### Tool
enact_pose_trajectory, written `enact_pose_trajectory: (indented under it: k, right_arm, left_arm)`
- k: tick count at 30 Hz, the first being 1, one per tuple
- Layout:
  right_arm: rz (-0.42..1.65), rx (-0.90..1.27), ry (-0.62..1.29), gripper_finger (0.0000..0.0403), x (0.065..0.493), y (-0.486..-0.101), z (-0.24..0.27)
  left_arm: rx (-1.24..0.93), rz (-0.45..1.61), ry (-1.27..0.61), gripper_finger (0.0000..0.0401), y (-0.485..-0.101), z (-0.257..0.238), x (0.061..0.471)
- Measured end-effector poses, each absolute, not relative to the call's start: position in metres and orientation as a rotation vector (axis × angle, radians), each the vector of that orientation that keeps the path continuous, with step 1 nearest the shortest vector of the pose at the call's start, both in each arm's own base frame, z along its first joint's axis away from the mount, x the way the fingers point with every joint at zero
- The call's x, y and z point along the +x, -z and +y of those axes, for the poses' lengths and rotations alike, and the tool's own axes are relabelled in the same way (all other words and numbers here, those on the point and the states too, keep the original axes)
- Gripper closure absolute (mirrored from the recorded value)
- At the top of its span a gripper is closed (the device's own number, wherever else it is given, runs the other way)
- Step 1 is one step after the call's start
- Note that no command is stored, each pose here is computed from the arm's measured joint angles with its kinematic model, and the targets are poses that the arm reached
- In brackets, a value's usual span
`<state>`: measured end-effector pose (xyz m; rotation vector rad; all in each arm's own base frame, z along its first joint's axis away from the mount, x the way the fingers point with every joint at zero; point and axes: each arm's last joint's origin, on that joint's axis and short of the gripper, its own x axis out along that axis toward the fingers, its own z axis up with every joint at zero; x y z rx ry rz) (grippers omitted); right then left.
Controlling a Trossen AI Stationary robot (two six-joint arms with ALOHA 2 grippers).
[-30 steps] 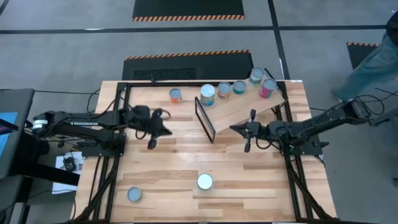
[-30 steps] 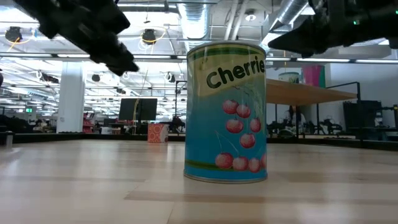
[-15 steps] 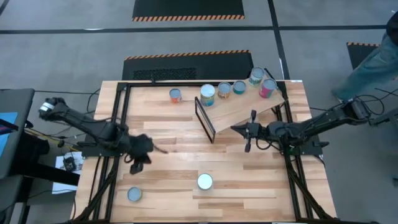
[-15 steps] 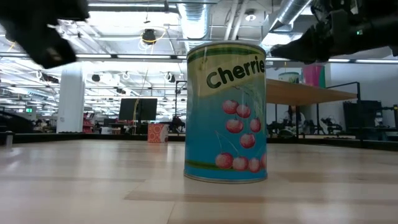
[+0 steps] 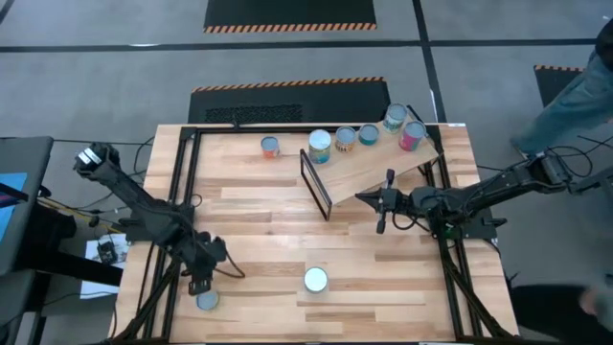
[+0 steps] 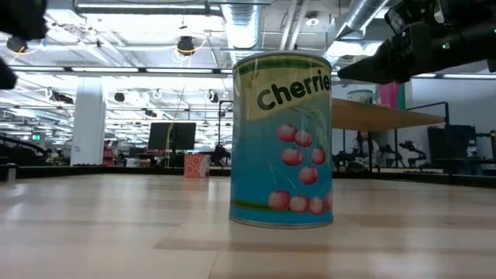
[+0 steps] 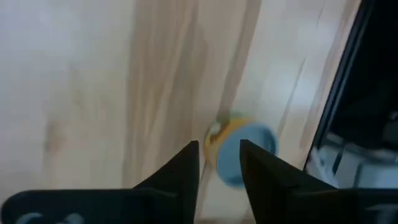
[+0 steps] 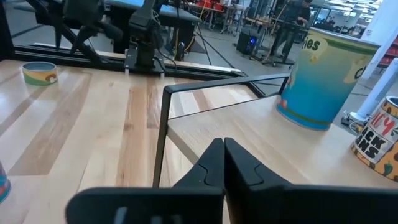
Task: Pick and place cans onto a shelf
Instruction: Put the can of mushrooms on the shelf
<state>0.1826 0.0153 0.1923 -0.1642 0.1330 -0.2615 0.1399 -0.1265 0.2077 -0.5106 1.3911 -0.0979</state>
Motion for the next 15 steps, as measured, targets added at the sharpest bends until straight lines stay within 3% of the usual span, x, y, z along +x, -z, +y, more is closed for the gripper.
enact_pose_trajectory:
  k: [6,15]
  right_arm:
    - [0.134,-0.164,0.261,0.0388,0.183,-0.192,0.015]
    - [0.133,-0.161,0.262,0.0387,0.183,-0.192,0.015]
  left_arm:
    - [-0.455,1.515,0.110,0.0268,-0.189,-0.142,0.141]
    - [-0.455,1.550,0.098,0.0262,-0.173,-0.155,0.149]
